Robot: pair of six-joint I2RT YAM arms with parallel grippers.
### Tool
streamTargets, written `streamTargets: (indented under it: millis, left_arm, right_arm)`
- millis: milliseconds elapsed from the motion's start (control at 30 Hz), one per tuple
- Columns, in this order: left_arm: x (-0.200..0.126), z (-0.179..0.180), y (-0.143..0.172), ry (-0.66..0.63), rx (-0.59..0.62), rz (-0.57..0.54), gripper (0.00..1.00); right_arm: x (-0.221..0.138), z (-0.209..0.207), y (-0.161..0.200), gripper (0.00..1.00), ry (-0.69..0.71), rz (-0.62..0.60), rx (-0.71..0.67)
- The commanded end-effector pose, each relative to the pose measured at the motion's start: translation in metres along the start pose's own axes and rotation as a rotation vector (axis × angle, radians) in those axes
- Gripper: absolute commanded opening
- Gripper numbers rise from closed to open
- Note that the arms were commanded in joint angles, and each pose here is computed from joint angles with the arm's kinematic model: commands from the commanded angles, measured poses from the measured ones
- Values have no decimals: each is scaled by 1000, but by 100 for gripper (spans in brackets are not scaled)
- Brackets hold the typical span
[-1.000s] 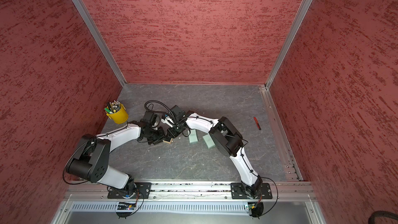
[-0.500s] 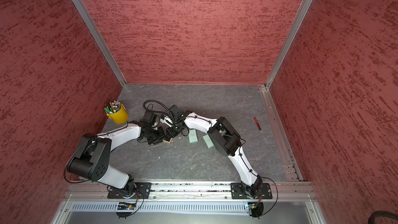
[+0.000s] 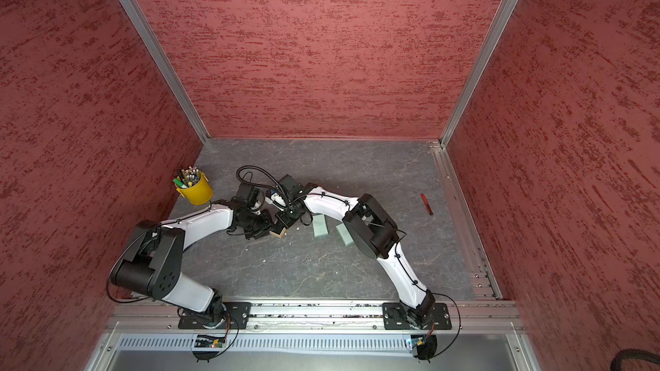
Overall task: Take the rings out of the lift-off lid box
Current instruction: Take out the ring from the jewelry box, then place the ring at the center of the board.
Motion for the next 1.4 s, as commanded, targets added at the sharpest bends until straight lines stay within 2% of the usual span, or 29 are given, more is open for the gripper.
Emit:
streamTargets:
  millis: [0,400,800,1067,1367]
  left_arm:
    - [3,3,-4,-13,4,-16,34]
    - [6,6,-3,-28,2,-10,34]
    - [6,1,0,-55,16,-16,34]
    - [9,-2,2,-55,19,-11,34]
    - [7,-5,6,-77,22,-23,34]
  right_arm:
    - [-10,10,-5,8,-53,-39,-8]
    - [-34,7,-6,6,-169,-163,56]
    - [-56,0,-16,5,-183,-286,76]
    - [-64,-53,-15,6,-187,-311,213]
    - [-44,-89,-8,7,-271,-268,317]
Point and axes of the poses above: each gripper's point midway between its finger pads, its own x axis out along the fingers, its own z axis along the line the jaws close on, y = z × x, the point moved 10 cm from there along -x, back along the fingers, and after that the axes turned 6 degrees about x, right-handed, at the moved point
